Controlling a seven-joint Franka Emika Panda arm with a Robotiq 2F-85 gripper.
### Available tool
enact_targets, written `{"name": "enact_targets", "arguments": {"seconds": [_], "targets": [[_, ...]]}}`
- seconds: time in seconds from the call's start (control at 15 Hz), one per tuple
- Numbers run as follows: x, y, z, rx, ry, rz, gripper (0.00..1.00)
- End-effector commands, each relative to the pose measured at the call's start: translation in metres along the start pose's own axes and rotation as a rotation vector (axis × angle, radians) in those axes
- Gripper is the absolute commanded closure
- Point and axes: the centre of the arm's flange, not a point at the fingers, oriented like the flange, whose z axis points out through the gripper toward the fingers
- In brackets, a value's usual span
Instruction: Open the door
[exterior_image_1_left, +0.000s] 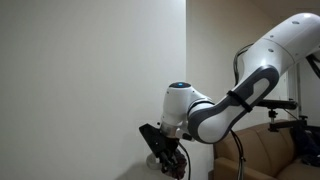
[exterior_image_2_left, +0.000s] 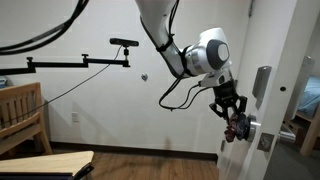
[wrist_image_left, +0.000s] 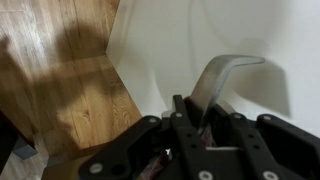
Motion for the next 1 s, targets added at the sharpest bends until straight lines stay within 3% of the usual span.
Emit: {"name": "enact_targets", "arguments": {"seconds": [0.0,0.6,0.67,0.73,0.93], "targets": [[-0.012,0.032,0.0,-0.063,-0.028,-0.068,0.88],[-0.03,0.068,-0.013,-0.12,-0.053,-0.099,0.88],[-0.02,0.041,-0.021,-0.076,-0.043,-0.002,0.88],[-0.021,0.044,-0.023,-0.084,-0.045,0.018,0.76],[-0.026,0.05,-0.026,-0.09,-0.041,0.027,0.76]]}}
